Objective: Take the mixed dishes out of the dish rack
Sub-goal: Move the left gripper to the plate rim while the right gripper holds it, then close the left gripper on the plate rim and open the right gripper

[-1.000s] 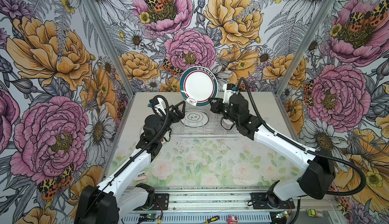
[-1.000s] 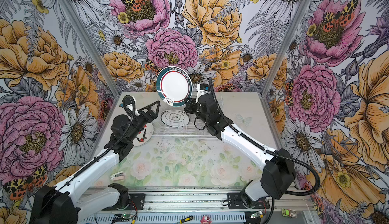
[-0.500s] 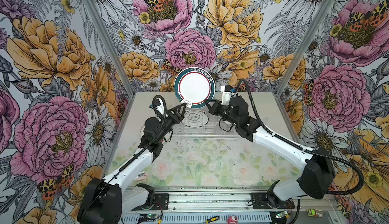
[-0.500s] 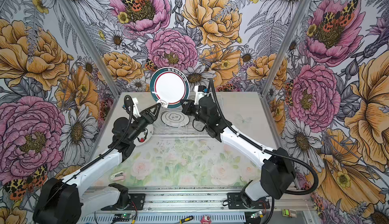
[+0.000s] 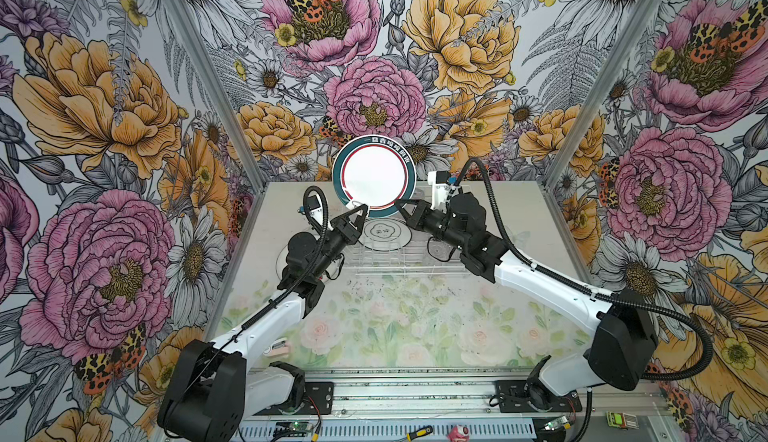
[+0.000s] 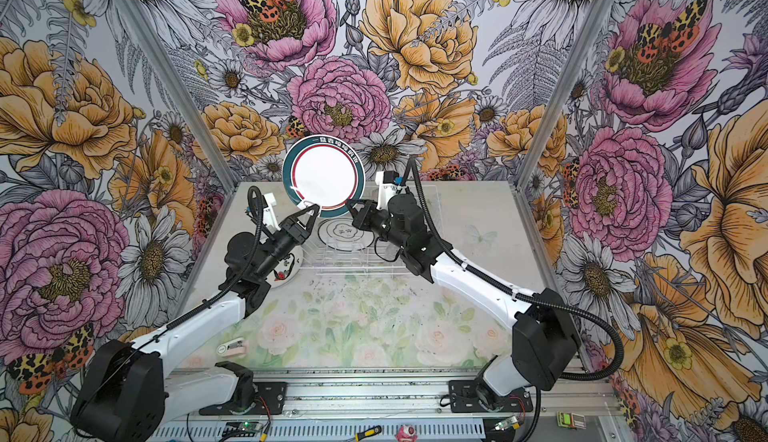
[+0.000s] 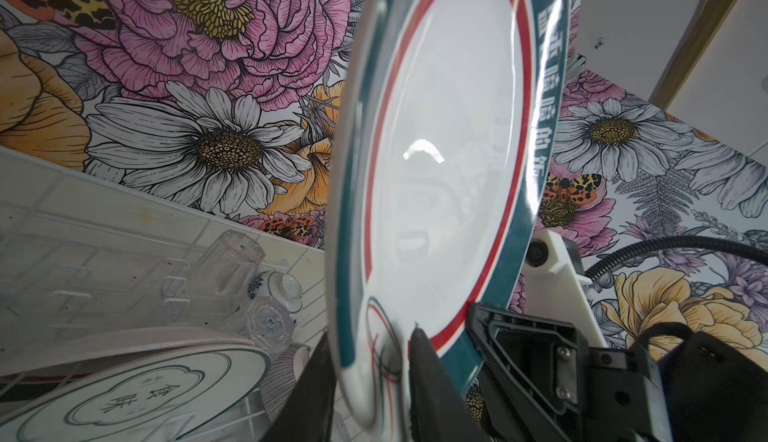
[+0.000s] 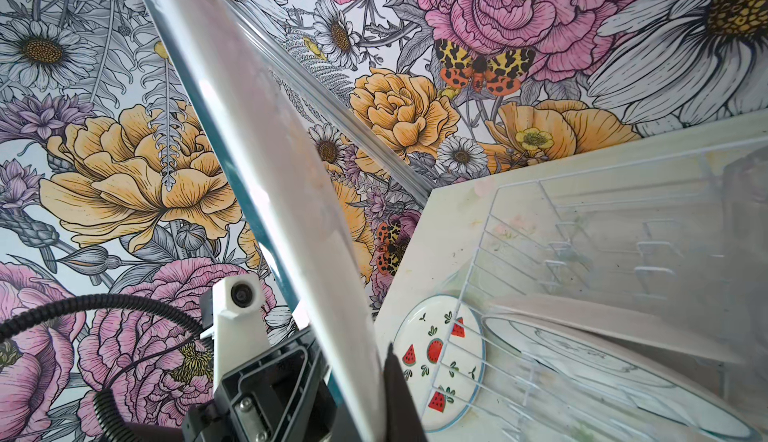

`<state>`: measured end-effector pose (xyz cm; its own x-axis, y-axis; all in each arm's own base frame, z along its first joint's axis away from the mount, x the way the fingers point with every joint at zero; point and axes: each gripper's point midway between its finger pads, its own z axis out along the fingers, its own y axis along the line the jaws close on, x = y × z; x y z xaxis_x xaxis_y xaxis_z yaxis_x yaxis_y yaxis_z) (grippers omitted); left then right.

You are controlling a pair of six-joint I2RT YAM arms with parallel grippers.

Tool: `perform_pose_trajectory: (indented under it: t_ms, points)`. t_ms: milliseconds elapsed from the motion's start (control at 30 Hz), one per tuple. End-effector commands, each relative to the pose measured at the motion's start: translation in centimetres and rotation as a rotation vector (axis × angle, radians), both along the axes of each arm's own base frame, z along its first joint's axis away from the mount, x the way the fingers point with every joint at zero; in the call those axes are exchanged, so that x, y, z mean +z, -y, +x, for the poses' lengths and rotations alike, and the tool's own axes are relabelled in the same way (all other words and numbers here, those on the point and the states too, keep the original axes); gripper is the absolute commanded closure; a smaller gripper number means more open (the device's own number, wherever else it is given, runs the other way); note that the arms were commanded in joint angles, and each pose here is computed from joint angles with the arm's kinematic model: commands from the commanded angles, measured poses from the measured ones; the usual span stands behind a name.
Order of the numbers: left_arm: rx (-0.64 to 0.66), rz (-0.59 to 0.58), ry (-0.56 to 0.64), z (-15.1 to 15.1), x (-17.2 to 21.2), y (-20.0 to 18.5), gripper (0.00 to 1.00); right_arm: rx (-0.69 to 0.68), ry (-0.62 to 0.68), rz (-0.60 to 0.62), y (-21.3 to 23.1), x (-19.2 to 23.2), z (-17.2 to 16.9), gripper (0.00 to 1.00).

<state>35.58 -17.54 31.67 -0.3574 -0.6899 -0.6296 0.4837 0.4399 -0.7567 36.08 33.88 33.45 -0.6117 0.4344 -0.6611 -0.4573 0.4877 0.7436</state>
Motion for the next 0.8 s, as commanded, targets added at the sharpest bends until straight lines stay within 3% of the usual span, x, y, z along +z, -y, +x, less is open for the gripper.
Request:
perform_pose_trajectory:
  t_ms: [0, 300, 367, 633, 767]
  points:
    - [-0.011, -0.013, 0.014, 0.0, -0.3, 0.1, 0.84, 0.029, 0.072, 0.073, -0.6, 3.2, -0.5, 1.0]
    - [-0.026, -0.015, -0.004, 0.4, -0.9, 0.8, 0.91, 0.036, 0.062, 0.055, -1.1, 2.5, -0.4, 1.0]
    - [-0.028, -0.014, -0.005, 0.5, -1.0, 0.8, 1.0, 0.038, 0.065, 0.049, -1.1, 2.5, -0.4, 1.0]
    - [-0.021, -0.009, -0.007, 0.6, -1.0, 0.8, 1.0, 0.029, 0.074, 0.027, -1.1, 2.2, -0.2, 1.0]
    - [-0.007, -0.002, -0.015, 0.6, -1.1, 0.6, 1.0, 0.021, 0.083, 0.019, -0.9, 2.2, -0.2, 0.9]
